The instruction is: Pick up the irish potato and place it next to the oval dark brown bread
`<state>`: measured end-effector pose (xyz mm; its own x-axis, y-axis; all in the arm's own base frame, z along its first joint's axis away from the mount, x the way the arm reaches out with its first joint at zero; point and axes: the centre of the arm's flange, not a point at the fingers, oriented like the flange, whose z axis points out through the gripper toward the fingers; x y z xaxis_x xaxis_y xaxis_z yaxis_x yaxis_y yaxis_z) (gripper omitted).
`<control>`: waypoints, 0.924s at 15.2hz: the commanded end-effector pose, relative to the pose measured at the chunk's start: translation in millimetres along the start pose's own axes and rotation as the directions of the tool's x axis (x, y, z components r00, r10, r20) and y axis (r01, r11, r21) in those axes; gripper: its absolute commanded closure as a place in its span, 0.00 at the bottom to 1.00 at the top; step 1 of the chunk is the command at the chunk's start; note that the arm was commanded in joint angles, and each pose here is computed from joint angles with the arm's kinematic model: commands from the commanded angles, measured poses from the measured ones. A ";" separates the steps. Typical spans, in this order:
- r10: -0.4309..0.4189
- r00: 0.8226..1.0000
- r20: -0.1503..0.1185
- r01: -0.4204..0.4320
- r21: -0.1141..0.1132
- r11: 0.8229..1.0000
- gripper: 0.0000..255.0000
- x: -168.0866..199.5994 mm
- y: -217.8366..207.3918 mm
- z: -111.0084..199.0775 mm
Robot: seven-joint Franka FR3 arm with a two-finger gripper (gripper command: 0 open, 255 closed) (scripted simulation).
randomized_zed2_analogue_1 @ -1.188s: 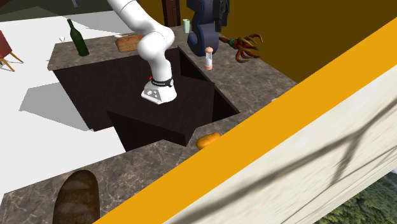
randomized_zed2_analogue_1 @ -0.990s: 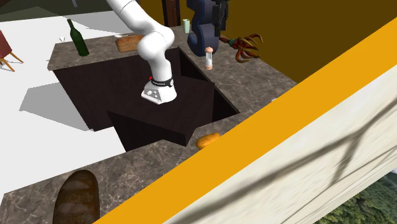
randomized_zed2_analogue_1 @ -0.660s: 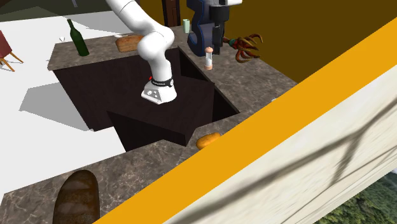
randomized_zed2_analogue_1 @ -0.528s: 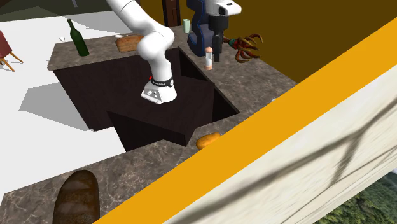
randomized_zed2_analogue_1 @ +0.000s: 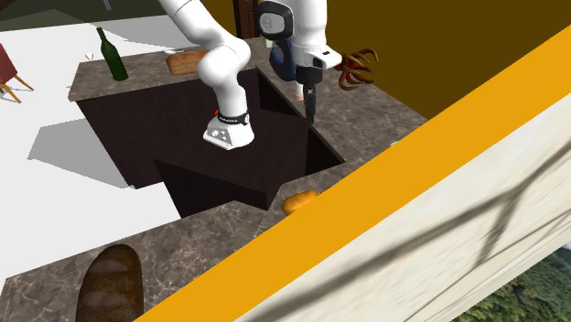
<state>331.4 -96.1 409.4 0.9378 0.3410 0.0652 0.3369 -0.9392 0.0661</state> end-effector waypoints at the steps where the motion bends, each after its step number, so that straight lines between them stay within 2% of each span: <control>1: -0.044 0.999 -0.003 0.044 0.003 0.999 0.00 -3.1 6.9 26.3; 7: -0.167 0.986 -0.005 0.167 0.012 0.986 0.00 -8.6 26.8 103.2; 14: -0.307 0.952 -0.009 0.307 0.024 0.952 0.00 -11.9 49.7 193.2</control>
<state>352.8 -151.5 231.8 0.8014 0.5959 0.0504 0.5935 -0.8029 0.0555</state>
